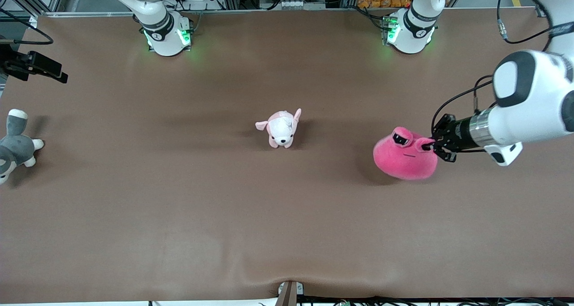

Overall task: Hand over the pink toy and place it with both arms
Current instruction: 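Close the left gripper on the pink plush's ear and lift it, then carry the pink plush with the left gripper while the right gripper reaches in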

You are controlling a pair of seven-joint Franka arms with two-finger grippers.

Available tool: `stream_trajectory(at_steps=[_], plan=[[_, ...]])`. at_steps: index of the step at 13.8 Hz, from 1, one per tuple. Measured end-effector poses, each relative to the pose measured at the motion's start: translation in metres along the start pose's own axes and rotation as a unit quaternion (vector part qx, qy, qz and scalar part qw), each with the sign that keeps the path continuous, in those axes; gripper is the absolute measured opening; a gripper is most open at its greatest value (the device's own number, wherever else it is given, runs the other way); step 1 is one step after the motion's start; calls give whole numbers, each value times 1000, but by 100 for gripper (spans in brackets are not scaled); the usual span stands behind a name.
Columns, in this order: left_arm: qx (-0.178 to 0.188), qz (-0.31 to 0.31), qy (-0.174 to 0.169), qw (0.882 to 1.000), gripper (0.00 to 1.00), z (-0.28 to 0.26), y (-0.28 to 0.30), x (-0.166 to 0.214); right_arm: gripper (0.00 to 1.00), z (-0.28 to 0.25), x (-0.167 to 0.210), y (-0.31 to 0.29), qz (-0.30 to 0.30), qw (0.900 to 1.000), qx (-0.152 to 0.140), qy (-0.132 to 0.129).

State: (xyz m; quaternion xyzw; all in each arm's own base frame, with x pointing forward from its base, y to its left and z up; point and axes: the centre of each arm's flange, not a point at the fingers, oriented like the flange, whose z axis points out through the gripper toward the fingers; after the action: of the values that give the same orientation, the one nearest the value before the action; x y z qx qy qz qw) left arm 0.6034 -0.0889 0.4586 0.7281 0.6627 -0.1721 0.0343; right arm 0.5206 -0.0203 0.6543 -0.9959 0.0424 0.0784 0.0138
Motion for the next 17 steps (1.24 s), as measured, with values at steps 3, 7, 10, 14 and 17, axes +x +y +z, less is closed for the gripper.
stream_trajectory(at_steps=[3, 7, 10, 14, 17], plan=[[3, 14, -30, 999, 11, -43, -9, -49, 100, 0, 0, 0, 0, 1000, 0, 0], [3, -19, -30, 999, 11, -54, -23, -133, 100, 1, 0, -5, -5, 1000, 0, -2], [-3, -28, -36, 999, 11, -61, -41, -196, 100, 14, 8, -31, -28, 999, -4, -14], [-25, -46, -56, 997, 11, -76, -57, -252, 100, 51, 17, -121, -106, 993, -1, -50], [-50, -65, -79, 994, 11, -65, -65, -302, 100, 52, 9, -182, -154, 984, 81, -43]])
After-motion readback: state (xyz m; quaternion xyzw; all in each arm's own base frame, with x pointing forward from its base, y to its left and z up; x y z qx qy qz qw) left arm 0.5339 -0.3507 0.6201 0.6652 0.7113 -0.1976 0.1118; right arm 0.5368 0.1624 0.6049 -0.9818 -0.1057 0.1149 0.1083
